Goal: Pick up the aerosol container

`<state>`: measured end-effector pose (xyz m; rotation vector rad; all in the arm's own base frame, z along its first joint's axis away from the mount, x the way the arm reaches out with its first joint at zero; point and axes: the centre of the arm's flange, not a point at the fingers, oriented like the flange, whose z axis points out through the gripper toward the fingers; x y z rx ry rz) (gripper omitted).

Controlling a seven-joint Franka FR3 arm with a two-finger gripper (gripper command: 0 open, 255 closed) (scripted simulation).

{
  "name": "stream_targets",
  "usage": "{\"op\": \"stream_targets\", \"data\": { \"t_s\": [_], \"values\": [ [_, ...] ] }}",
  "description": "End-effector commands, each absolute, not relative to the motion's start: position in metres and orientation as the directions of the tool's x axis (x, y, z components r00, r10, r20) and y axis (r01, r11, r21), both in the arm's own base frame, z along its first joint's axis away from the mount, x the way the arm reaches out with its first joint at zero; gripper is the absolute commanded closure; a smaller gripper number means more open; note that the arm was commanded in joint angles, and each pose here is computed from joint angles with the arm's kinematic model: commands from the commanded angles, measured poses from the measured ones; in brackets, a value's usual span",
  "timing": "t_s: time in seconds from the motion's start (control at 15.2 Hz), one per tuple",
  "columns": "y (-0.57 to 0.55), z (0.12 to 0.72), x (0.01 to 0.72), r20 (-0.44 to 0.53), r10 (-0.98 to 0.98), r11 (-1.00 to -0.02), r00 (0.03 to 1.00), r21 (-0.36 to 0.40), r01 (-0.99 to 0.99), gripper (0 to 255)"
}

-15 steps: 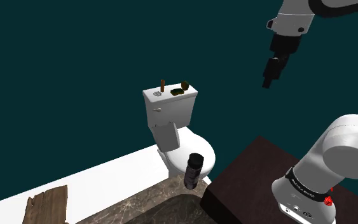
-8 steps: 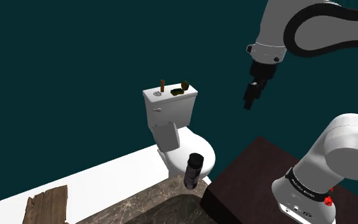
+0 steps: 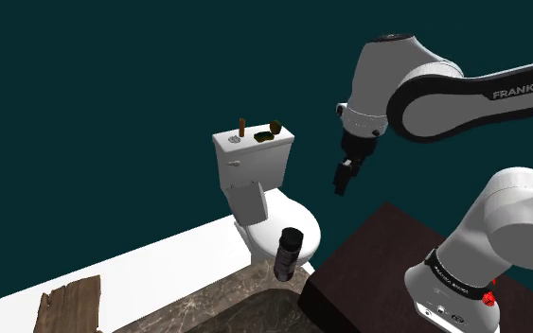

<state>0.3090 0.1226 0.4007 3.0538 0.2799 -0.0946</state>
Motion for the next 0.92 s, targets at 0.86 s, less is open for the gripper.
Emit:
{"op": "stream_targets", "data": {
  "t_s": [0.86],
  "values": [
    [0.232,0.25,0.318,-0.035,0.291,-0.953,0.956,0.076,0.293,0]
  ]
}}
